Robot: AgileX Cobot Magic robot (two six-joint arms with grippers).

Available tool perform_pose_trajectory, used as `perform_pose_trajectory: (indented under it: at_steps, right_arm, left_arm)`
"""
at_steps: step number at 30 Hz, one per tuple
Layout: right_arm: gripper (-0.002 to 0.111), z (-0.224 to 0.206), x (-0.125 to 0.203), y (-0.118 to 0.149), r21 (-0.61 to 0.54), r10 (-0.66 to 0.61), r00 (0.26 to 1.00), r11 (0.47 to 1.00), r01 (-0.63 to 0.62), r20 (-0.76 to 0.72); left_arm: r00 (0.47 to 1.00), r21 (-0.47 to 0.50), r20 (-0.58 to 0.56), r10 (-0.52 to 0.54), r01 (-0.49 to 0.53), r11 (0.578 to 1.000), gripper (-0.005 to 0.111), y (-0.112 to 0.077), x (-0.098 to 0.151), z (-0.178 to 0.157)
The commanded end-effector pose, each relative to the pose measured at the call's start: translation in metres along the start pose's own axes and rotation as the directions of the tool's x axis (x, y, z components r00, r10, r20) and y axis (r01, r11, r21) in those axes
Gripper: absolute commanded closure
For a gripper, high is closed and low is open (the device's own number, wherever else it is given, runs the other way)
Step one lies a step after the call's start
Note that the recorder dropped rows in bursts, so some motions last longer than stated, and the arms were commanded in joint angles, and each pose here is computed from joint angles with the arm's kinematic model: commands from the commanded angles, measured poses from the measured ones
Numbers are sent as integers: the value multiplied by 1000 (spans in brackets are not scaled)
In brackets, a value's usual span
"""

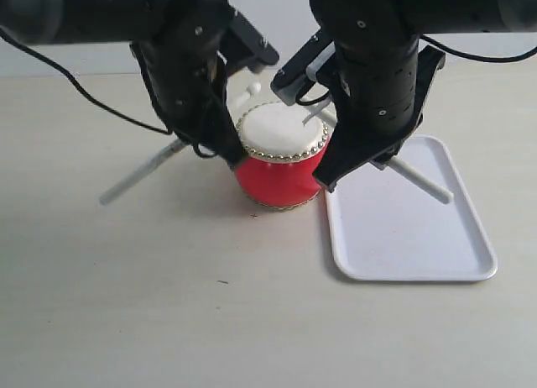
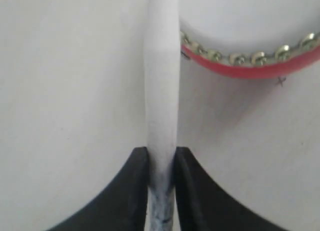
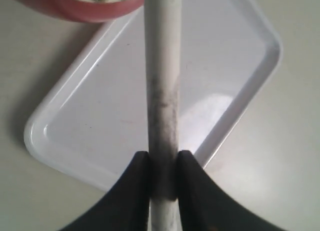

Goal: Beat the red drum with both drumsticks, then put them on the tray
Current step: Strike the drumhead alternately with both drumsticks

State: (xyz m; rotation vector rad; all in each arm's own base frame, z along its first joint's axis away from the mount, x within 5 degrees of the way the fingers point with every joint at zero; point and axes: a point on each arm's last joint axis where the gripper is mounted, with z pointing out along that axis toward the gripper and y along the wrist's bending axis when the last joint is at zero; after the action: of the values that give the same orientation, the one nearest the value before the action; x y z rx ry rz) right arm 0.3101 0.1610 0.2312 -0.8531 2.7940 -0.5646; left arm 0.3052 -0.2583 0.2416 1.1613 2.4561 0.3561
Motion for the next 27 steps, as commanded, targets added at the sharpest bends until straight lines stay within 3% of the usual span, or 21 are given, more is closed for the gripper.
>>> perform_pose_trajectory:
  at_steps: [1, 4, 10, 19, 27]
  right_arm:
    - [108, 18, -1, 8, -16, -37, 995, 999, 36, -94]
    - [108, 22, -1, 11, -26, -49, 992, 999, 46, -119]
    - [108, 25, -2, 10, -7, -72, 990, 997, 72, -124]
    - [108, -25, 11, -18, 70, -3, 1000, 998, 1, 27]
    - [108, -59, 26, -33, 72, 49, 990, 996, -59, 133]
  left_arm:
    - [991, -3, 121, -57, 57, 998, 107, 15, -2, -44]
    - [988, -9, 143, -51, 53, 999, 107, 20, 1, -57]
    - [993, -6, 107, -43, 44, 999, 107, 18, 2, -53]
    - [1000, 18, 21, 12, -12, 1000, 107, -3, -7, 2]
    - [978, 90, -173, 114, -99, 991, 107, -28, 2, 55]
